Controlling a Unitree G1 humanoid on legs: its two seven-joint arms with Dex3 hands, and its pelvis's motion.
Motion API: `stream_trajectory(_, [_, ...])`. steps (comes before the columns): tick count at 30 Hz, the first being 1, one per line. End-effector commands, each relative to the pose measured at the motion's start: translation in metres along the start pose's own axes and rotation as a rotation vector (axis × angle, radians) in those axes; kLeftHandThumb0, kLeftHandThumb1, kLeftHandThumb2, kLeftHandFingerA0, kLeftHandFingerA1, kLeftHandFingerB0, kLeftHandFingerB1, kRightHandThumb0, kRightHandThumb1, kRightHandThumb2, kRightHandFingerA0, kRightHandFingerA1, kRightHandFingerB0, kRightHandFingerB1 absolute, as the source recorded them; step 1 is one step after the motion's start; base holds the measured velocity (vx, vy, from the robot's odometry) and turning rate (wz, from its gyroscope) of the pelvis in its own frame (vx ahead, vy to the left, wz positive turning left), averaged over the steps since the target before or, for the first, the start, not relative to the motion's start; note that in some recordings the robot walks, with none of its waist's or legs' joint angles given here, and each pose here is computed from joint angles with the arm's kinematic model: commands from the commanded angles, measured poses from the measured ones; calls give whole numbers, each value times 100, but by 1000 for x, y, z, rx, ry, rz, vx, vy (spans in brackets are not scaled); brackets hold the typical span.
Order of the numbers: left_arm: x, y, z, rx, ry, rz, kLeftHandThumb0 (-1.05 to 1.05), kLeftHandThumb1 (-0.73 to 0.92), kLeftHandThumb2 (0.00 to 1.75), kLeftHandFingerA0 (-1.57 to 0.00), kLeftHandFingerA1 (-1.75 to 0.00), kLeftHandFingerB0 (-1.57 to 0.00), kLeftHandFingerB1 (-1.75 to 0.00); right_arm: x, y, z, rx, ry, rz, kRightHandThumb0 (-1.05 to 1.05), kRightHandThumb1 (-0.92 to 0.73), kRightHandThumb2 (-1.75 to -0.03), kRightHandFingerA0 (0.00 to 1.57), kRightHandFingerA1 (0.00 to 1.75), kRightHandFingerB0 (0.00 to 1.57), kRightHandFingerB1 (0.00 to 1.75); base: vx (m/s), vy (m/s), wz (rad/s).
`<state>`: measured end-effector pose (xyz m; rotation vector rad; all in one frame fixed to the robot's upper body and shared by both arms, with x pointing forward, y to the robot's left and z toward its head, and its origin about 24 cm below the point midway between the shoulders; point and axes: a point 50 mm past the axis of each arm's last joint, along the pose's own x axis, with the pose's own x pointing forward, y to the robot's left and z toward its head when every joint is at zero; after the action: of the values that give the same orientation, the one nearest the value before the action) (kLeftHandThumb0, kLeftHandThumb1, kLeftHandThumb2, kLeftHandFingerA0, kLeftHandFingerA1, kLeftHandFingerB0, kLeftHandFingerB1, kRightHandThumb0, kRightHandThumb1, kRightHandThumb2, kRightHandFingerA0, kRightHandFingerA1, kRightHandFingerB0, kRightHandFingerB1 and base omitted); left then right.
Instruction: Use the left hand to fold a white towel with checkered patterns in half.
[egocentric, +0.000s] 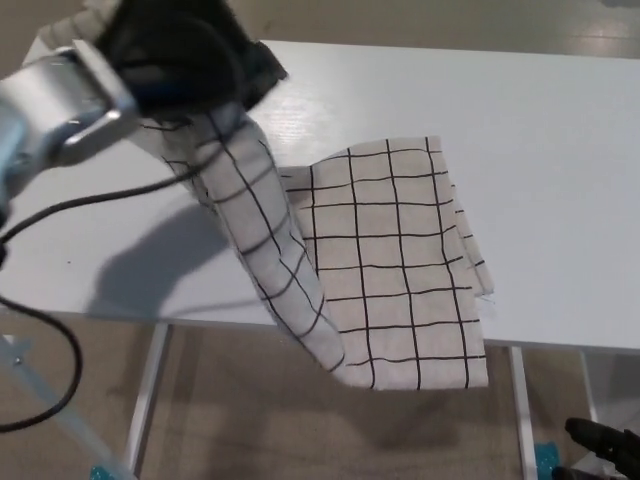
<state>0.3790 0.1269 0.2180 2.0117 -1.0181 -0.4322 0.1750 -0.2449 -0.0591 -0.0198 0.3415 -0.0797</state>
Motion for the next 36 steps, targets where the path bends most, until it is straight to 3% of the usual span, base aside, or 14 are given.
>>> stream_trajectory(1, [44,4,55,191,-369,54,-31,51,56,-95,-175,-77,-165,-2,1,2,-11,-10,37,-62,-60,-59,62,50,61,43,0,0,0])
stream_trajectory(6, [62,14,77,161,-434,100,-31,51,56,-96,-175,-78,-166,0,1,4,1,-19,32,-62,-60,-59,62,48,63,44,0,0,0])
stream_trajectory(8, [71,20,88,148,-461,113,-34,51,56,-96,-175,-79,-164,1,1,6,-9,-26,38,-67,-53,-65,61,49,61,47,0,0,0])
stream_trajectory(22, [100,38,150,25,-558,241,-34,52,57,-94,-175,-87,-154,5,3,12,-59,-31,59,-63,-61,-59,62,44,65,43,0,0,0])
stream_trajectory(23, [102,37,153,-1,-543,206,-57,54,57,-69,-110,-72,-68,5,3,13,-60,-34,64,-66,-53,-92,57,57,55,54,0,0,0])
stream_trajectory(24, [103,37,154,-13,-535,176,-57,54,57,-69,-110,-72,-68,5,2,13,-60,-35,66,-66,-53,-92,57,57,55,54,0,0,0])
stream_trajectory(25, [105,36,155,-27,-511,107,-72,46,82,-18,-48,-28,-47,6,2,14,-60,-37,69,-63,-61,-59,60,44,64,44,0,0,0])
stream_trajectory(26, [105,35,154,-29,-492,57,-72,46,82,-18,-48,-28,-47,7,2,15,-60,-38,70,-63,-61,-59,60,44,64,44,0,0,0])
stream_trajectory(27, [108,35,157,-82,-436,-40,-94,62,60,0,0,0,0,8,2,15,-59,-40,70,-63,-61,-59,60,44,63,44,0,0,0])
stream_trajectory(28, [109,34,160,-162,-384,-158,-94,62,60,0,0,0,0,8,3,16,-57,-43,70,-63,-61,-59,60,44,63,44,0,0,0])
stream_trajectory(31, [109,35,160,-188,-366,-206,-98,63,60,0,0,0,0,10,3,17,-57,-49,69,-63,-61,-59,60,43,64,44,0,0,0])
stream_trajectory(32, [110,36,161,-206,-357,-219,-99,65,62,0,0,0,0,10,3,18,-57,-50,68,-69,-55,-93,54,55,54,54,0,0,0])
stream_trajectory(36, [109,38,156,-243,-338,-261,-95,64,61,0,0,0,0,11,4,18,-43,-48,64,-70,-55,-93,54,55,55,54,0,0,0])
